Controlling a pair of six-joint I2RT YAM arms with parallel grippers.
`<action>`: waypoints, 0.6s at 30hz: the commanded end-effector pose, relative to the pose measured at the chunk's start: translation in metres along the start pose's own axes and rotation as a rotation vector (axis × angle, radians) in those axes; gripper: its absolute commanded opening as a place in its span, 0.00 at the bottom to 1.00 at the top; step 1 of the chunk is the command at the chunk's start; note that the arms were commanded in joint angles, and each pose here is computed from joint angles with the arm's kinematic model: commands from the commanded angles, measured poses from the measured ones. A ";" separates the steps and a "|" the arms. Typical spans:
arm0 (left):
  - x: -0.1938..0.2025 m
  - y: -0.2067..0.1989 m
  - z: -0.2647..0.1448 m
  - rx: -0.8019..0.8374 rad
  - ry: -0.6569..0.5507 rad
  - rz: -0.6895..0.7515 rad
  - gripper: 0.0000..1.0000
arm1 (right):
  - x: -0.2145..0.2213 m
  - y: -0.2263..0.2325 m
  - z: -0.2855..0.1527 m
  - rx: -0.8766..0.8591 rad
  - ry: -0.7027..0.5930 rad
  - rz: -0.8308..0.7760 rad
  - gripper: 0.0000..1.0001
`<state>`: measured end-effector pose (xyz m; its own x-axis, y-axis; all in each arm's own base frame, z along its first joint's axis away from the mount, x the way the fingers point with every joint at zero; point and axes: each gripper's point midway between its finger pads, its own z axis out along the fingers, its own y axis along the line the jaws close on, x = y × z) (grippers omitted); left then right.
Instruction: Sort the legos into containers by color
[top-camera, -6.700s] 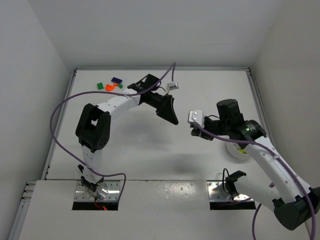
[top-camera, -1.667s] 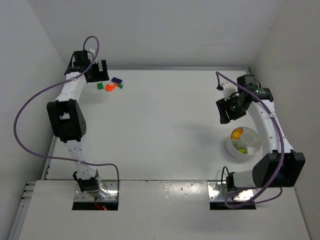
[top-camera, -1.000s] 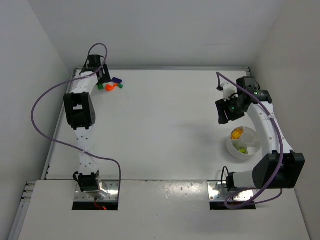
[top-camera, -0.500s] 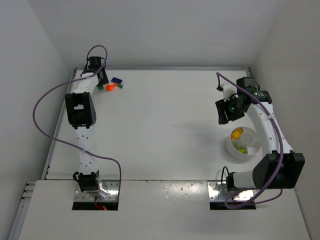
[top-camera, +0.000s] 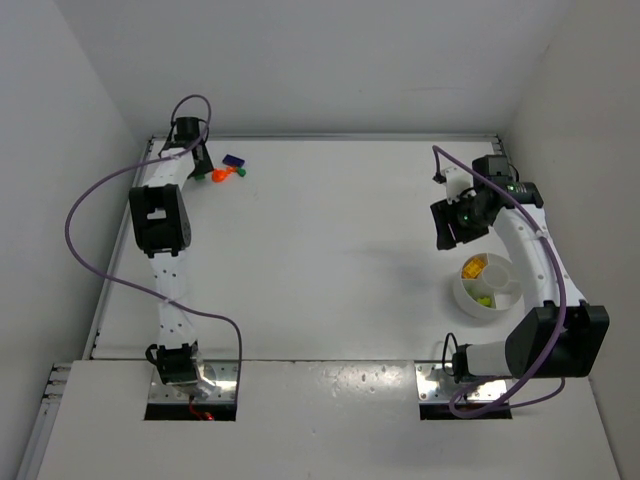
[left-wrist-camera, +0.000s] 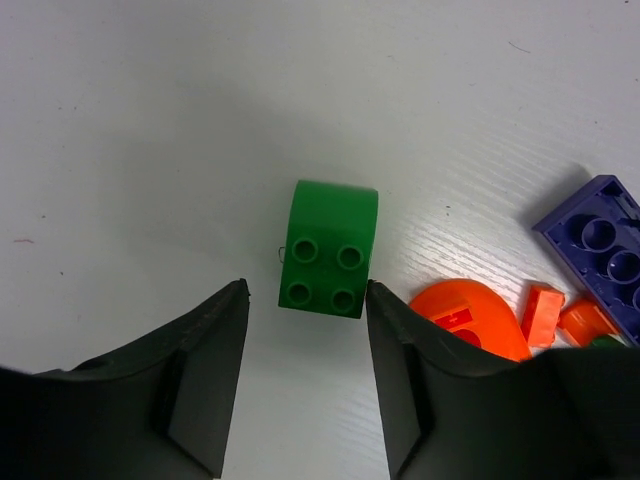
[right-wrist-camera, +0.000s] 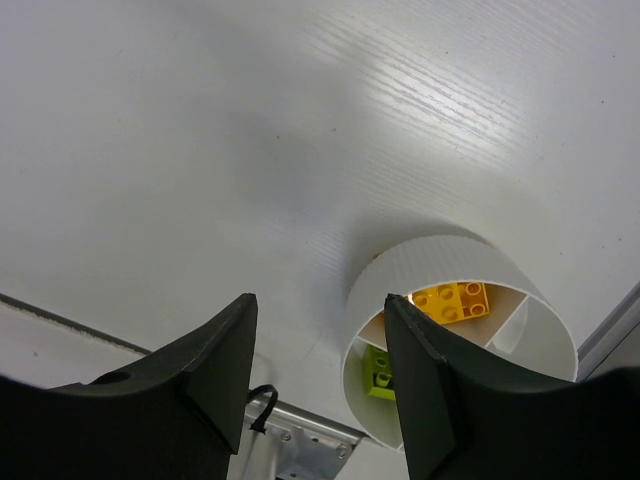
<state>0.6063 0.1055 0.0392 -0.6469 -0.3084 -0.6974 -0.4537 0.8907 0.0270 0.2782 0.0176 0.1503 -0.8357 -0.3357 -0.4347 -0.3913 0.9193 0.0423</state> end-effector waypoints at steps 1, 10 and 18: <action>0.009 0.004 0.007 0.007 0.022 0.016 0.54 | -0.008 -0.001 -0.005 0.010 -0.049 0.015 0.54; 0.032 0.006 0.009 0.057 0.086 0.099 0.47 | -0.017 0.027 -0.003 -0.149 -0.086 0.058 0.54; 0.048 -0.001 -0.024 0.274 0.096 0.214 0.29 | -0.035 0.066 -0.006 -0.388 -0.146 0.131 0.54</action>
<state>0.5897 0.0946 0.0246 -0.7161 -0.1860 -0.6727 -0.2563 0.9666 0.0056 0.2736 0.0671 0.1606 -0.8413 -0.2282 -0.4900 -0.4123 0.8571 0.3088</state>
